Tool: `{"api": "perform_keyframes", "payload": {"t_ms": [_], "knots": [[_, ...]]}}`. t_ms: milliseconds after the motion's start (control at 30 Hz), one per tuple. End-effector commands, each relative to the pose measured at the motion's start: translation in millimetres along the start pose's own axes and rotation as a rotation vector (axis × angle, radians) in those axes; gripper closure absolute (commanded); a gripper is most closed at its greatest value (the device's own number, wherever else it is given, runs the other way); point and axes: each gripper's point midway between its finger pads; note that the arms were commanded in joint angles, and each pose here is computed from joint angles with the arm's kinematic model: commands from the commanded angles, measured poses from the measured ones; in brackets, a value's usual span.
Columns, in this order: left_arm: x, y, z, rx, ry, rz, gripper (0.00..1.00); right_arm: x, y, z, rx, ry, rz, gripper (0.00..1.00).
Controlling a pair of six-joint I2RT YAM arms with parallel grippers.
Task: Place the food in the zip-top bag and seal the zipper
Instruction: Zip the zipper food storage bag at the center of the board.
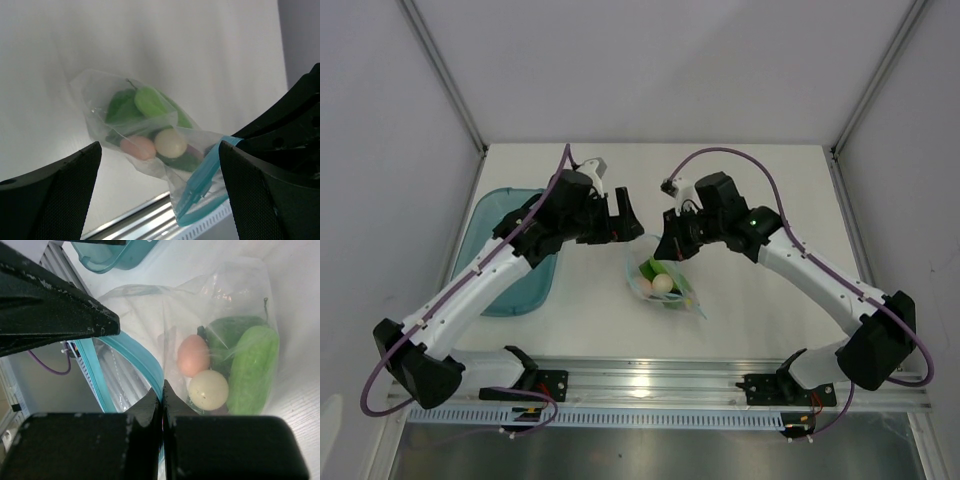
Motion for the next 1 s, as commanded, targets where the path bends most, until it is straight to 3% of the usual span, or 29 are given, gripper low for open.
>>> {"api": "perform_keyframes", "payload": {"t_ms": [0,200,500,733,867,933,967], "knots": [[-3,9,-23,-0.158,0.138,0.106,0.01,-3,-8,9,-0.090,-0.002,-0.035,1.00],[6,35,-37,-0.279,0.216,0.262,0.00,2,-10,9,-0.137,0.048,-0.047,1.00],[19,52,-27,-0.445,0.178,0.364,0.05,-10,-23,3,-0.192,0.146,-0.126,1.00],[23,59,-18,-0.551,0.220,0.406,0.39,-19,-24,10,-0.233,0.148,-0.173,1.00],[23,59,-19,-0.579,0.259,0.410,0.69,-17,-19,11,-0.247,0.148,-0.168,1.00],[23,57,-19,-0.581,0.275,0.404,0.77,-16,-18,10,-0.243,0.152,-0.161,0.95],[22,56,-19,-0.581,0.281,0.400,0.85,-15,-15,8,-0.240,0.158,-0.149,0.91]]}}
Point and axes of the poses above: each gripper's point midway between its finger pads, its own x axis out along the fingers, its own z axis along the line the jaws close on, y = z × x, and after that the axes turned 15 degrees about -x, right-handed
